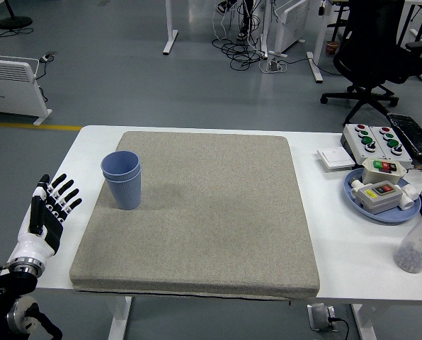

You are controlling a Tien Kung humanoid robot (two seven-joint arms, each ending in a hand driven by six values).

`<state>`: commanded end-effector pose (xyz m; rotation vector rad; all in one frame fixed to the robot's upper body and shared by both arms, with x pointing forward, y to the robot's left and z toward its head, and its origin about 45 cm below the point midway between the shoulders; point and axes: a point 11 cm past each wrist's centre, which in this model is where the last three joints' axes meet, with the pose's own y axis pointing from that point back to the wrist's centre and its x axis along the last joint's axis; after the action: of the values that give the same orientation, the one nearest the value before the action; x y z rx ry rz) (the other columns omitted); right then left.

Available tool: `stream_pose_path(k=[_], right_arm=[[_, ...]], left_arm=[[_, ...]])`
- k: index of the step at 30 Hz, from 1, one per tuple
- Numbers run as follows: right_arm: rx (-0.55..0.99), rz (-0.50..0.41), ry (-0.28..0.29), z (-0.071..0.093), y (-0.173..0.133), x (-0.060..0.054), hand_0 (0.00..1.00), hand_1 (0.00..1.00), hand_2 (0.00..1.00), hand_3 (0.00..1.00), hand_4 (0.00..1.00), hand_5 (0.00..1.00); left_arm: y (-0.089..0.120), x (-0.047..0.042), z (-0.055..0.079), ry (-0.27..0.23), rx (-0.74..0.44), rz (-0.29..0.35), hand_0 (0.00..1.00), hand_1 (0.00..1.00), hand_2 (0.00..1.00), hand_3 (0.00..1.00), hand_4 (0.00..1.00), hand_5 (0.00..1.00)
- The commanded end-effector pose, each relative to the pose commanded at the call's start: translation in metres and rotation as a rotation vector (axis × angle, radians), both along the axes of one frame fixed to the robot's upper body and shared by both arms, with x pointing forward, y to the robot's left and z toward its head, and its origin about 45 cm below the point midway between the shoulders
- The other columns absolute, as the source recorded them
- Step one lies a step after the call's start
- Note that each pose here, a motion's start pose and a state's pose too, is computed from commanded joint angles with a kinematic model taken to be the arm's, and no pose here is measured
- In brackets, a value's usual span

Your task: Push cup pick cup insert cup

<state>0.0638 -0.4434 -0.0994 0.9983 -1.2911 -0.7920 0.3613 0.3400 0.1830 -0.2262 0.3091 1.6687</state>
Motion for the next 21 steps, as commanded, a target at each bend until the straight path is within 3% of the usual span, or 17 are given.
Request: stream_pose_path(k=[21], right_arm=[[0.000,0.000,0.001,0.0001,-0.0002,-0.0001,0.731,0.671,0.708,0.603,0.168,0.382]], left_arm=[[0.0009,-0.0006,-0.0007,-0.011,-0.006,0.010,0.829,0.868,0.899,0.885,0.638,0.998]])
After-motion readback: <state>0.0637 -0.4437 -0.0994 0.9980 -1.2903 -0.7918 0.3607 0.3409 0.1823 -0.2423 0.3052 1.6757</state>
